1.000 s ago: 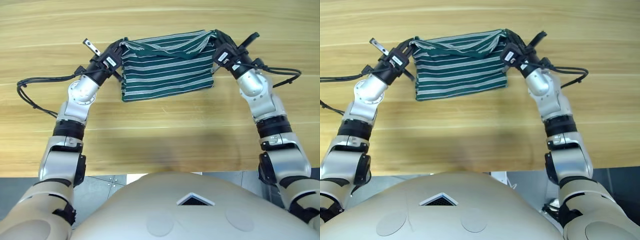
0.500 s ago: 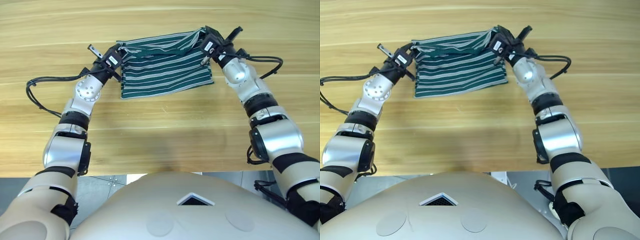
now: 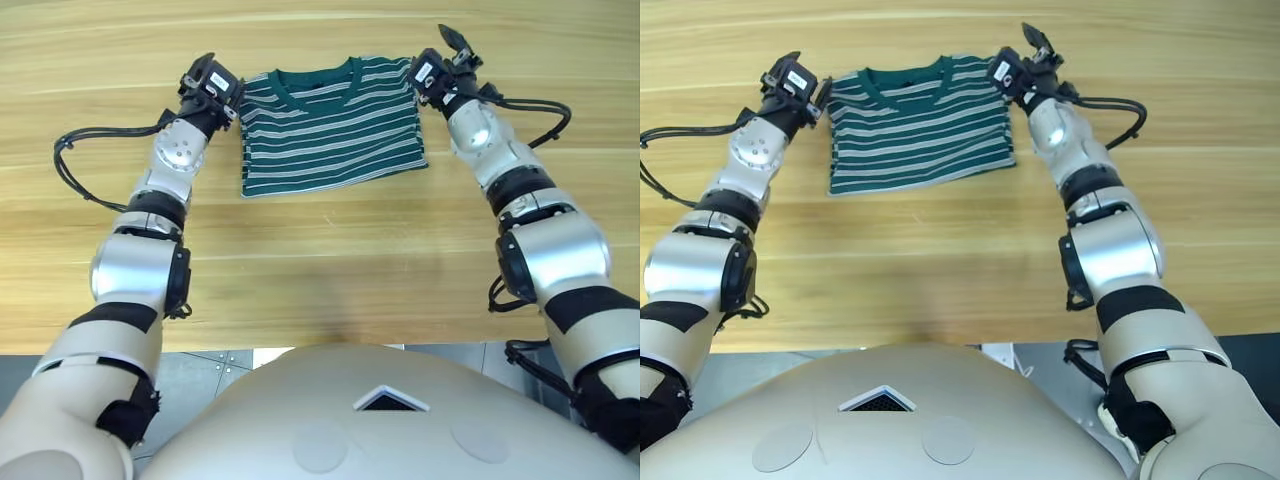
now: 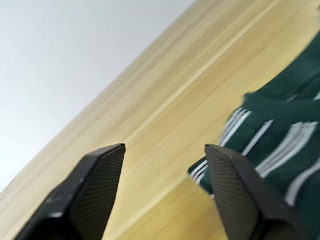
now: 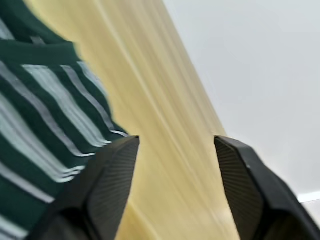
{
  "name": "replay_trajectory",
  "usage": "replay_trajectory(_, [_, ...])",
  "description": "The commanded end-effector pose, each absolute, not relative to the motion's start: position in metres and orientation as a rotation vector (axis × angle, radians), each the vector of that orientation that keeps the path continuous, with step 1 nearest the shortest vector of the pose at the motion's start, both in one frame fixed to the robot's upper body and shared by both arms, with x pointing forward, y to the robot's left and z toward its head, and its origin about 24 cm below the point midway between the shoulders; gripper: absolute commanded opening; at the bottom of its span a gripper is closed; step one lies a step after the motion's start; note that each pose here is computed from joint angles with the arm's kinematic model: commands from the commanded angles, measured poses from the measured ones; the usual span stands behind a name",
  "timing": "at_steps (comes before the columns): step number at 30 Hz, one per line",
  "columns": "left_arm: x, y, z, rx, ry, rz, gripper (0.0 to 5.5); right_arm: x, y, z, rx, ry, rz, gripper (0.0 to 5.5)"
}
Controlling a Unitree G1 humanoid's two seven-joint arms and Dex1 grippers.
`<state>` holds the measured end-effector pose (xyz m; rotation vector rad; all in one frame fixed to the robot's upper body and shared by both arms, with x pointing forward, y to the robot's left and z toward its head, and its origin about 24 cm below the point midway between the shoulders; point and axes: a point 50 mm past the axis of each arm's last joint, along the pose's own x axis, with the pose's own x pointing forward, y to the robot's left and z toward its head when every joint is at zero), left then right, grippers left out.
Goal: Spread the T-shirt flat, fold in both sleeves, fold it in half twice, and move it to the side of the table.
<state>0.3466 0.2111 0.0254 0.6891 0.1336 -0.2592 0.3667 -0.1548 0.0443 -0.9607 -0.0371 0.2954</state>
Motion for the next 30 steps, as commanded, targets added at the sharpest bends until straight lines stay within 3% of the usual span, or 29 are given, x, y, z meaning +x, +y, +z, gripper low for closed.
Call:
replay_trajectory(1, [0.342, 0.227, 0.017, 0.709, 0.213, -0.185, 3.53, 0.334, -0.086, 0.034, -0.965, -0.285, 0.597, 3.08])
replay_trajectory(5, [0.327, 0.249, 0.009, 0.68, 0.227, -0.097, 3.89, 0.265, -0.021, -0.002, -1.047, -0.402, 0.991, 3.08])
replay_trajectory(8, [0.317, 0.261, 0.008, 0.627, 0.185, -0.027, 3.89, 0.235, -0.012, -0.024, -1.121, -0.37, 1.17, 3.08])
replay_trajectory(10, [0.312, 0.268, 0.009, 0.606, 0.153, 0.01, 3.89, 0.231, -0.018, -0.031, -1.168, -0.33, 1.21, 3.08])
replay_trajectory(14, [0.305, 0.283, 0.019, 0.567, 0.064, 0.08, 3.89, 0.236, -0.052, -0.034, -1.239, -0.273, 1.247, 3.08])
replay_trajectory(17, [0.304, 0.287, 0.027, 0.573, 0.02, 0.076, 3.89, 0.202, -0.126, -0.024, -1.232, -0.206, 1.458, 3.08])
replay_trajectory(20, [0.304, 0.282, 0.033, 0.606, -0.028, 0.004, 3.89, 0.18, -0.199, 0.007, -1.22, -0.068, 1.391, 3.08])
replay_trajectory(22, [0.306, 0.277, 0.039, 0.65, -0.069, -0.032, 3.89, 0.17, -0.224, 0.029, -1.176, -0.037, 1.311, 3.08])
replay_trajectory(25, [0.312, 0.265, 0.05, 0.702, -0.142, -0.077, 3.89, 0.174, -0.235, 0.059, -1.062, -0.095, 1.18, 3.08])
replay_trajectory(30, [0.32, 0.179, 0.056, 0.774, -0.297, -0.467, 3.89, 0.21, -0.216, 0.115, -0.591, -0.399, 0.828, 3.08])
